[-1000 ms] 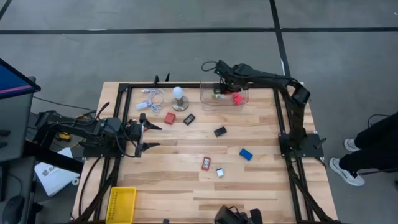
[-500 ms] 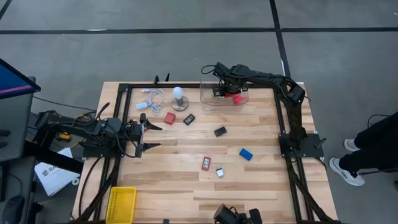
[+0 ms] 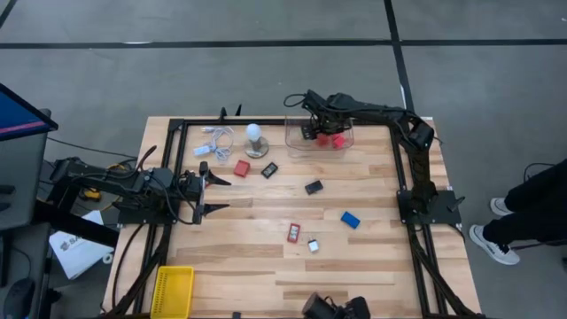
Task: Pick & Place Office items
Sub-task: Put the white and black charger adapter into the transparent bin
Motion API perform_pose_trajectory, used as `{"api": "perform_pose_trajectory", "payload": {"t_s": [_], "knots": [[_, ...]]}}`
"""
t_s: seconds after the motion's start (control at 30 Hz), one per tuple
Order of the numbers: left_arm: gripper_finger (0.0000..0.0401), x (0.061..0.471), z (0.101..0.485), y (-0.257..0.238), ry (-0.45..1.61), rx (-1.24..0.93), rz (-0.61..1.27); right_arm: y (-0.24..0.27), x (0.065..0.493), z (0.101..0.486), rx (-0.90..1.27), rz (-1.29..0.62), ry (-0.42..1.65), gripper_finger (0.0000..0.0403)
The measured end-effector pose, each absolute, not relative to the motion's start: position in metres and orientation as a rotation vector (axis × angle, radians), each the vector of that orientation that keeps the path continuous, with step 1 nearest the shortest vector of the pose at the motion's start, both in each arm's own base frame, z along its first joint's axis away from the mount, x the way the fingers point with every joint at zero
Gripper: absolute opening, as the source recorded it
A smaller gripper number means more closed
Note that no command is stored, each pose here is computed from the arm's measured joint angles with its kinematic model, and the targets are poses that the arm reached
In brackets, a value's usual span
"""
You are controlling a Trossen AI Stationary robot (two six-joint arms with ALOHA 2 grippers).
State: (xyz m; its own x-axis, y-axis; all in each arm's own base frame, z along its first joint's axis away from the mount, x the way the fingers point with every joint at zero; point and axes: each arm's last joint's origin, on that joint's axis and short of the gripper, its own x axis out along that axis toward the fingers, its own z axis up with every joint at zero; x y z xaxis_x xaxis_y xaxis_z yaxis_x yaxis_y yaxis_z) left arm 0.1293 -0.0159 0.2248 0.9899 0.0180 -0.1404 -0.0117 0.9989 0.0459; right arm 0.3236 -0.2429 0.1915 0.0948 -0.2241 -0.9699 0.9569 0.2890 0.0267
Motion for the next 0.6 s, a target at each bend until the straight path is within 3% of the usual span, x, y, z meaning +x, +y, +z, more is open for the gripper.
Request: {"api": "perform_pose_trajectory", "payload": {"t_s": [0.2, 0.33, 0.6], "knots": [[0.031, 0.129, 0.225, -0.016, 0.141, 0.045, 0.015, -0.236, 0.332, 0.193, 0.834, -0.995, 1.109, 0.034], [0.031, 0.129, 0.225, -0.016, 0.141, 0.045, 0.015, -0.225, 0.34, 0.207, 0.786, -0.948, 1.113, 0.0326], [0.031, 0.129, 0.225, -0.016, 0.142, 0.045, 0.015, -0.166, 0.348, 0.271, 0.642, -0.825, 1.001, 0.0291]]}}
